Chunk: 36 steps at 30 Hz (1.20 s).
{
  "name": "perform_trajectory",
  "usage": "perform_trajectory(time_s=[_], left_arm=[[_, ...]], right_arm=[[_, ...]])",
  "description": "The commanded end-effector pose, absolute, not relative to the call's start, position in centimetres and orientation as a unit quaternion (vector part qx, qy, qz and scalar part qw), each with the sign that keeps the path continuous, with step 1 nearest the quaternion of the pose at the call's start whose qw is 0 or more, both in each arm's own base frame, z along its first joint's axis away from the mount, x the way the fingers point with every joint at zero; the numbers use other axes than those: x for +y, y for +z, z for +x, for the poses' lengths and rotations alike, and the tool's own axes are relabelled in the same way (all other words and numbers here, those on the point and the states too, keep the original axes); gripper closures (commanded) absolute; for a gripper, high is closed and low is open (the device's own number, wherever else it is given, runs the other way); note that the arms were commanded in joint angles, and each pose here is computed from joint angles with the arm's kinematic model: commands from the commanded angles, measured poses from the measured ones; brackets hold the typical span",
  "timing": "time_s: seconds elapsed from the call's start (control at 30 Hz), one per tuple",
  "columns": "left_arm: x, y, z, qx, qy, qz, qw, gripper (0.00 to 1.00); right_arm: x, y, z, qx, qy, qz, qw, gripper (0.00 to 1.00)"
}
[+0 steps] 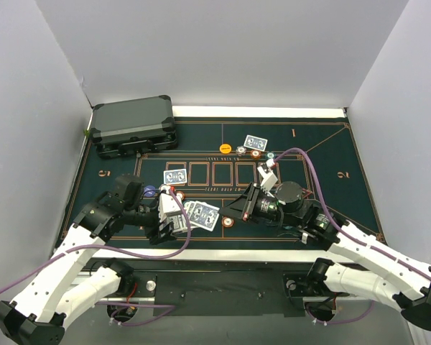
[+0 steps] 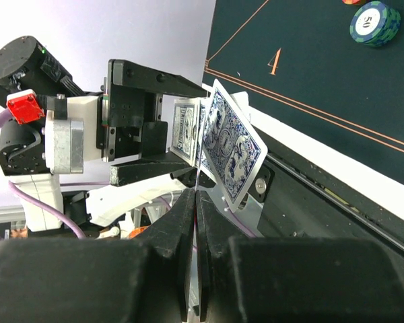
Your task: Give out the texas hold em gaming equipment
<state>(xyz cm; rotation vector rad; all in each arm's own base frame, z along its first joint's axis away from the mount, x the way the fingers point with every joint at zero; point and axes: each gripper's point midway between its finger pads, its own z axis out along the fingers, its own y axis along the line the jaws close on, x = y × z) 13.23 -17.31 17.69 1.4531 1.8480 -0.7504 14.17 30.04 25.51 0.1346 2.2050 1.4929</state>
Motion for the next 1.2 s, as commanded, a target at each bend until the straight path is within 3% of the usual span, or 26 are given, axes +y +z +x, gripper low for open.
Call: perform_trajectory(time_s=[0.0, 0.5, 0.83, 1.17], left_arm=[[-18.1, 20.1, 14.0, 0.676, -0.286, 0.567, 0.374, 1.0], [-18.2, 20.0, 13.9, 0.675, -0.288, 0.567, 0.374, 1.0], [-18.3, 20.3, 14.0, 0.672, -0.289, 0.568, 0.378, 1.0], [-18.1, 20.5, 14.0, 0.67, -0.282, 0.572, 0.38, 1.0]], right_arm=[[30.2, 28.3, 14.5, 0.775, 0.579, 0.051, 0.247, 1.0], [31.1, 34.0, 16.8, 0.721, 0.64, 0.056, 0.259, 1.0], [31.7, 34.6, 26.7, 0.727, 0.623, 0.064, 0.282, 1.0], [38.3, 23.6, 37.1, 0.774, 0.598, 0.078, 0.193, 1.0]])
